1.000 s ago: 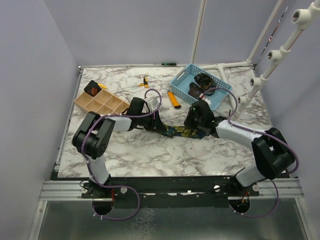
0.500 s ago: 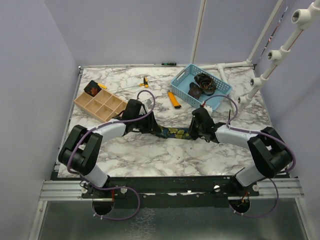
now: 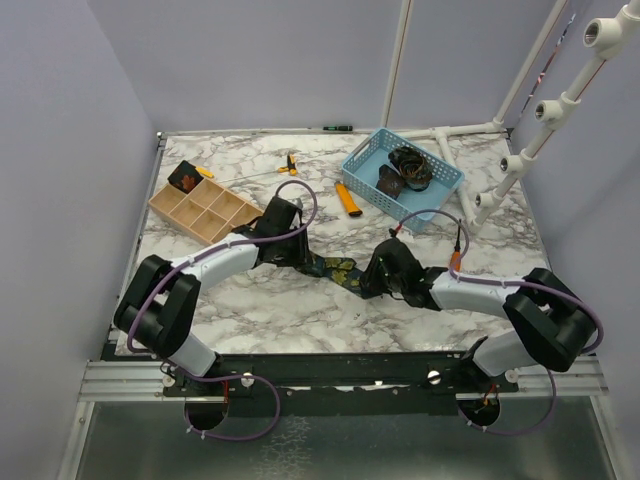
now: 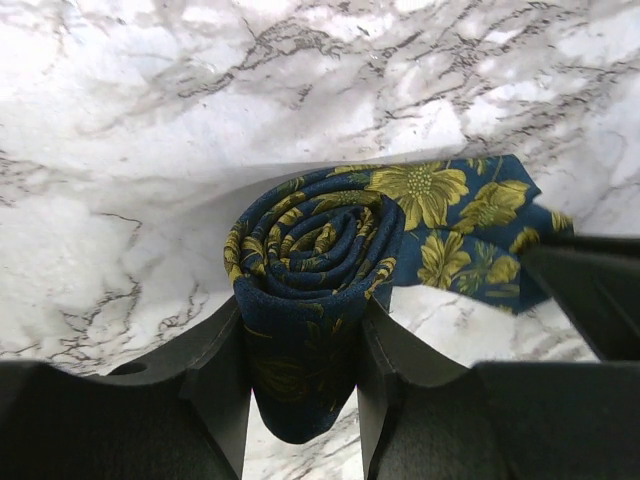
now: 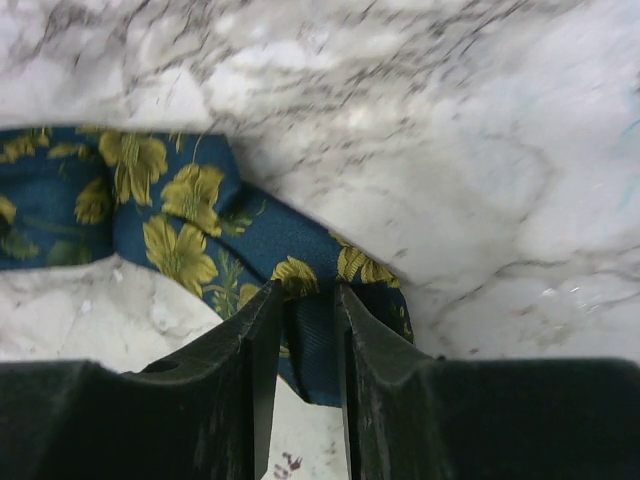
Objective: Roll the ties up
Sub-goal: Roll the tie at the center of the board.
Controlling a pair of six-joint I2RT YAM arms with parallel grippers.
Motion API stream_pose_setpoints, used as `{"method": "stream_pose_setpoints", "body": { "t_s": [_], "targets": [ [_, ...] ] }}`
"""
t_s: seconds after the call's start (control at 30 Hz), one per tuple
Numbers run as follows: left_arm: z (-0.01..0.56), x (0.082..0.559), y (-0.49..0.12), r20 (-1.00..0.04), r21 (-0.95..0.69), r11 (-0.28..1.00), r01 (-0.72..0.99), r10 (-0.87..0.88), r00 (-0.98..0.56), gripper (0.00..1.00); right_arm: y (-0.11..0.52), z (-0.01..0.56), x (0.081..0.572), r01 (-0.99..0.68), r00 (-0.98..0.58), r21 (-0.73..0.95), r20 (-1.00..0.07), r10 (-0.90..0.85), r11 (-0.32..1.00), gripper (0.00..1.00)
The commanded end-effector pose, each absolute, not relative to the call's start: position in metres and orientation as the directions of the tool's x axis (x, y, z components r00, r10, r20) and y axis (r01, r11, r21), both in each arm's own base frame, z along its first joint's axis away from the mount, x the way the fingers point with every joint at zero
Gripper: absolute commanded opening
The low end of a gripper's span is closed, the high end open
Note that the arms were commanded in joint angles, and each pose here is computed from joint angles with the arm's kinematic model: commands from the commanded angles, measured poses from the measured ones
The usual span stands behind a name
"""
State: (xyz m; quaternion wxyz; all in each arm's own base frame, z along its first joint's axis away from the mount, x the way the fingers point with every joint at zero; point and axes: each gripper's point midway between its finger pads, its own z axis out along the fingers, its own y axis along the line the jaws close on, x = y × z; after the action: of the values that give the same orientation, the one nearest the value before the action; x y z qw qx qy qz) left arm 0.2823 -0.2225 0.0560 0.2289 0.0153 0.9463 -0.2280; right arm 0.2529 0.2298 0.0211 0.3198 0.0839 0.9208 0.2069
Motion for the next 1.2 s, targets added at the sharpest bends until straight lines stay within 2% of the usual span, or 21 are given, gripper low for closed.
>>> {"method": "stream_pose_setpoints", "body": {
  "t_s": [0.0, 0.1, 0.3, 0.57, 0.87, 1.17],
  "targets": [
    [0.04, 0.281, -0.185, -0.442, -0.15, 0.985, 0.083, 0.008, -0.897, 0.0, 0.206, -0.023, 0.192, 0.068, -0.889, 0.295, -0.416, 0.192, 0.953, 0.33],
    [0.044, 0.281, -0.174, -0.453, -0.034, 0.997, 0.074, 0.05, -0.89, 0.0, 0.2, -0.015, 0.192, 0.079, -0.877, 0.287, -0.436, 0.204, 0.954, 0.34],
    [0.058, 0.279, -0.172, -0.478, 0.151, 0.983, 0.109, 0.169, -0.862, 0.0, 0.189, 0.024, 0.199, 0.066, -0.819, 0.312, -0.525, 0.23, 0.948, 0.44],
    [0.073, 0.276, -0.168, -0.471, 0.403, 0.909, 0.109, 0.309, -0.826, 0.0, 0.172, 0.057, 0.198, 0.044, -0.761, 0.327, -0.602, 0.244, 0.944, 0.47],
    [0.078, 0.274, -0.163, -0.448, 0.659, 0.752, 0.004, 0.397, -0.801, 0.0, 0.158, 0.048, 0.176, 0.113, -0.769, 0.386, -0.55, 0.327, 0.916, 0.46],
    [0.068, 0.273, -0.194, -0.422, 0.777, 0.629, -0.032, 0.482, -0.768, 0.0, 0.155, 0.049, 0.162, 0.121, -0.782, 0.426, -0.515, 0.35, 0.897, 0.46]
  ]
}}
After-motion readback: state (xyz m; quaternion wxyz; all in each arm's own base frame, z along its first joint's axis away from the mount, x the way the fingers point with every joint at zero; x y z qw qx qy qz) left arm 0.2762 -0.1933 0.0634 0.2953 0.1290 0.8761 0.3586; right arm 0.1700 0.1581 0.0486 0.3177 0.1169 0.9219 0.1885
